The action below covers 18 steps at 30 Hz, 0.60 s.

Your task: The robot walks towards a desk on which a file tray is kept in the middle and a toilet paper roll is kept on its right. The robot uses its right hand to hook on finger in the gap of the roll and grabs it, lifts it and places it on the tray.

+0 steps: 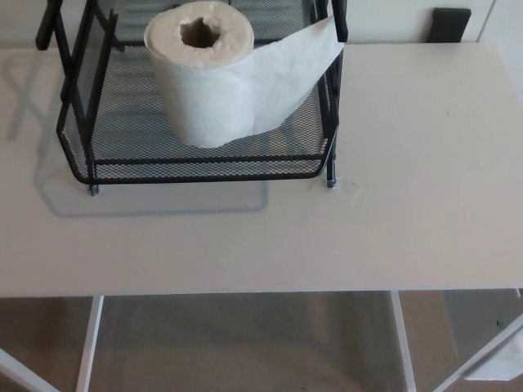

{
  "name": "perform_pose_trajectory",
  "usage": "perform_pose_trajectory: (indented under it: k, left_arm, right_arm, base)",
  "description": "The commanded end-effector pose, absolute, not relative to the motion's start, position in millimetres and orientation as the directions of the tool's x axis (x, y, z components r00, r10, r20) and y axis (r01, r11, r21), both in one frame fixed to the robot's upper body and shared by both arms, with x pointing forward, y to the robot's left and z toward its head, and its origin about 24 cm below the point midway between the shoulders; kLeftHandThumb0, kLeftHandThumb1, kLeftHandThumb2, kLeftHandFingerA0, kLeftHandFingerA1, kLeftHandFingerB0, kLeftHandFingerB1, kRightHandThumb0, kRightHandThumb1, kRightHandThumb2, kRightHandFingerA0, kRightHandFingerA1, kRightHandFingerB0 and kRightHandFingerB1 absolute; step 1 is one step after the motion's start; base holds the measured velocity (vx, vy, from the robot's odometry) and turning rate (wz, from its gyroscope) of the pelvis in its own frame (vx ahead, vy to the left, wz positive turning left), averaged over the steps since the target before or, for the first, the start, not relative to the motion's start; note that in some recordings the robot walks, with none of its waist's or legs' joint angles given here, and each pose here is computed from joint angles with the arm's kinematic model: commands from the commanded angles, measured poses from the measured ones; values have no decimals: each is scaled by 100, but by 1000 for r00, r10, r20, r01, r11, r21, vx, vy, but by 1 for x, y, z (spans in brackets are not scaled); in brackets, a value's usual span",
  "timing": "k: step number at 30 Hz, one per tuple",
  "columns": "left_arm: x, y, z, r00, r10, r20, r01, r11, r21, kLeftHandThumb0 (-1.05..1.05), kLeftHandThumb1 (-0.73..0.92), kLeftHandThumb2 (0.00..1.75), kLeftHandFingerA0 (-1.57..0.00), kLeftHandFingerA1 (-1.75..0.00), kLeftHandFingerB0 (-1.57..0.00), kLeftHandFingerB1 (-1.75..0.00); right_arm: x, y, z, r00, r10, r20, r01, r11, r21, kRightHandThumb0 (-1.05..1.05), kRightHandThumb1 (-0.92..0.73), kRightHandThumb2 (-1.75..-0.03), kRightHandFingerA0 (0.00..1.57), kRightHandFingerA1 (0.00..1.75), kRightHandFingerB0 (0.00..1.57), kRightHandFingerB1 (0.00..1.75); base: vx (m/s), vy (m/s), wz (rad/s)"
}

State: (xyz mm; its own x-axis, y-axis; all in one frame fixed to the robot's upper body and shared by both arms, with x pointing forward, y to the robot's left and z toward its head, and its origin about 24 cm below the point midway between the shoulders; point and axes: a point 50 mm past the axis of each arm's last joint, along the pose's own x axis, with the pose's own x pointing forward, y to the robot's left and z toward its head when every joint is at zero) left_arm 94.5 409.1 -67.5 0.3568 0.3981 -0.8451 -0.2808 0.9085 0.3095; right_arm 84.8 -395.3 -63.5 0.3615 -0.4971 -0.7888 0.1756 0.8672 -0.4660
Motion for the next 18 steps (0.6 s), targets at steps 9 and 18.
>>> perform_pose_trajectory:
  k: [9,18]
  left_arm:
    - [97,416,-61,393,427,-814,-218,903,369,-93,75,125,-47,-82,-7,-63]
    - [98,416,-59,400,420,-815,-182,908,378,-81,76,122,-43,-76,-6,-57]
  right_arm:
    - [85,-402,-59,379,-539,-753,184,841,-509,-60,-65,-61,6,39,15,28]
    - [87,-402,-58,381,-540,-751,183,840,-511,-60,-65,-61,6,39,15,28]
  base:
    - [0,0,0]
    - [0,0,0]
